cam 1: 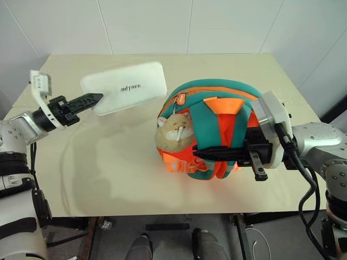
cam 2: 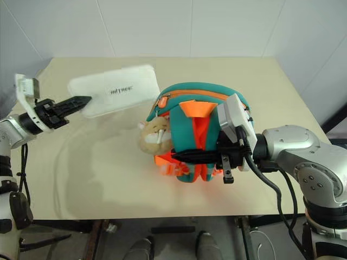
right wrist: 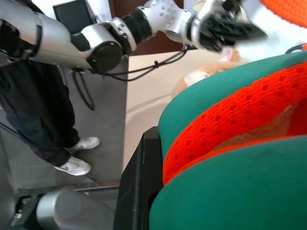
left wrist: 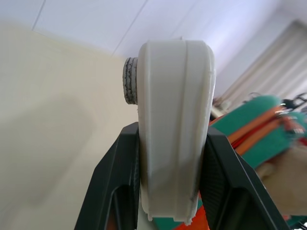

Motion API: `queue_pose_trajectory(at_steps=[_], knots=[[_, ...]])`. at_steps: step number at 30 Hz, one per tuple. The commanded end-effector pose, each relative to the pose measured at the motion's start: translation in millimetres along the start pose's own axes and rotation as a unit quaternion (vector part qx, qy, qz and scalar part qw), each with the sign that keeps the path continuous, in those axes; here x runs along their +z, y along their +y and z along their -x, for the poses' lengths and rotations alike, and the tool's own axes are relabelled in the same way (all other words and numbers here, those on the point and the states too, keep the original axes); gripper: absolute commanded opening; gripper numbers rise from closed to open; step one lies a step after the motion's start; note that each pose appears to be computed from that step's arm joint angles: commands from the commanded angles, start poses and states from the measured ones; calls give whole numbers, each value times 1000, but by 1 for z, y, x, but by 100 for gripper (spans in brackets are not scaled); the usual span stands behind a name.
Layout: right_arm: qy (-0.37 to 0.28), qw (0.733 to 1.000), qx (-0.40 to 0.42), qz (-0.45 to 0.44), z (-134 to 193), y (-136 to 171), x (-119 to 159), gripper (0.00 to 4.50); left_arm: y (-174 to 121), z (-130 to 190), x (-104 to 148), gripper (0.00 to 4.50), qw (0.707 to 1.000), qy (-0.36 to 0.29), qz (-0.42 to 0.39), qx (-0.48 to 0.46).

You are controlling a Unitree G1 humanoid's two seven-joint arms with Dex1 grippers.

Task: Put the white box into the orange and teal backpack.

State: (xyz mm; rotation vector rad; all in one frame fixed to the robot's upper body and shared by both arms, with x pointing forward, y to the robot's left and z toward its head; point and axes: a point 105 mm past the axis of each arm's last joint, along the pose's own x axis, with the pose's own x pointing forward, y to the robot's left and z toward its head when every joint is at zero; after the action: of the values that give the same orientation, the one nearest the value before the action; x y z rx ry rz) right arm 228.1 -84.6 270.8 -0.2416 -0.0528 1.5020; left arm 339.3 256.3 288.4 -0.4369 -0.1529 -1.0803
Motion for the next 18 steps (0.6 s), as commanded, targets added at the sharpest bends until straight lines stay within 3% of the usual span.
queue_pose_trajectory(at_steps=[1,10,18], knots=[[1,1000,-13,22,8,-3,4,0,-27,6,26,126,993,-59,-68,-82],[5,1000,-30,9,10,-10,-6,0,-56,14,17,126,982,2,-67,-179],[11,999,-31,6,12,-14,-8,0,-64,6,-1,126,974,83,-58,-201]])
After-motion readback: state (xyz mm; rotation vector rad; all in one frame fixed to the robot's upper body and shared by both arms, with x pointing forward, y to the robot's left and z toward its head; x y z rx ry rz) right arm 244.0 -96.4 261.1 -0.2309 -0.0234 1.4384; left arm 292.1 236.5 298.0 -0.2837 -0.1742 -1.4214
